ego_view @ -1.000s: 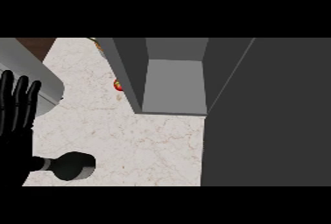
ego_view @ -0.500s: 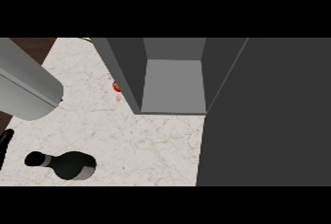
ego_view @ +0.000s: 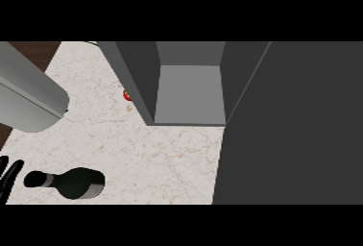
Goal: Pick up the wine, place it into the cabinet and close the cabinet
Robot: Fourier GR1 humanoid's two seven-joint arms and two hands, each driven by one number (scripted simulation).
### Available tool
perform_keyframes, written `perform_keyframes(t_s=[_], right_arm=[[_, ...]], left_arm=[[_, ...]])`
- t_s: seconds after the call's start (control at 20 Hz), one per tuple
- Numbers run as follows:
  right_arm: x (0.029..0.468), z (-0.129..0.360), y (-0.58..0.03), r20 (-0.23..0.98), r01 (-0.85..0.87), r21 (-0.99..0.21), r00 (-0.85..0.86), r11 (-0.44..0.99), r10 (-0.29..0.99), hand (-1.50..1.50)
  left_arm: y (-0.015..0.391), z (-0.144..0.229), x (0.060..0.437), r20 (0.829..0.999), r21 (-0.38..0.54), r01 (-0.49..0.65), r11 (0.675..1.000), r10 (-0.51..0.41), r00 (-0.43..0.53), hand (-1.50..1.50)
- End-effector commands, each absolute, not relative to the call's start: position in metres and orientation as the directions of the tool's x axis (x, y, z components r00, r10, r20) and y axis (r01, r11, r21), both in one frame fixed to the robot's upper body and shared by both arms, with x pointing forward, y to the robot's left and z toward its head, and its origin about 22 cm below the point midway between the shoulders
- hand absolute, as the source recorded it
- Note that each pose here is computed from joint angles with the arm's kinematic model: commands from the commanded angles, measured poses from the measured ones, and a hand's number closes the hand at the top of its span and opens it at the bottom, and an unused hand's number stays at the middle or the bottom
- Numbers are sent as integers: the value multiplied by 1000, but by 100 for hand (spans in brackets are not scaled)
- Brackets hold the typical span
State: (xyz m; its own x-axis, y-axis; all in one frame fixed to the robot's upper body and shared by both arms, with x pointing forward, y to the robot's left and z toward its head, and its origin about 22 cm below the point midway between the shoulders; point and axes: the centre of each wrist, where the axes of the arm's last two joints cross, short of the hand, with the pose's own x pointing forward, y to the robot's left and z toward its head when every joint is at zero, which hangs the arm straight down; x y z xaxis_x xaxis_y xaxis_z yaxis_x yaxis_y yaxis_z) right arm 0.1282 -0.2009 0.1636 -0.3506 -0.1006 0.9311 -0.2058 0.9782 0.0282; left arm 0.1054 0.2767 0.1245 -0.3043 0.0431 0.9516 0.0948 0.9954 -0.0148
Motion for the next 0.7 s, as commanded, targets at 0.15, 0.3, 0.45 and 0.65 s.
perform_keyframes(t_s=[0.15,0.3,0.45,0.65], right_arm=[[102,191,-194,926,-207,36,-360,978,-111,-150],[99,195,-199,924,-200,40,-365,979,-112,-150],[113,182,-182,930,-215,44,-348,976,-119,-150],[91,200,-192,923,-214,56,-361,975,-132,-150]], left_arm=[[265,170,70,918,-42,140,989,94,-386,-150],[264,169,73,928,-49,109,993,85,-363,-150],[266,171,76,926,-24,106,994,62,-371,-150],[273,159,84,939,-29,81,996,55,-339,-150]])
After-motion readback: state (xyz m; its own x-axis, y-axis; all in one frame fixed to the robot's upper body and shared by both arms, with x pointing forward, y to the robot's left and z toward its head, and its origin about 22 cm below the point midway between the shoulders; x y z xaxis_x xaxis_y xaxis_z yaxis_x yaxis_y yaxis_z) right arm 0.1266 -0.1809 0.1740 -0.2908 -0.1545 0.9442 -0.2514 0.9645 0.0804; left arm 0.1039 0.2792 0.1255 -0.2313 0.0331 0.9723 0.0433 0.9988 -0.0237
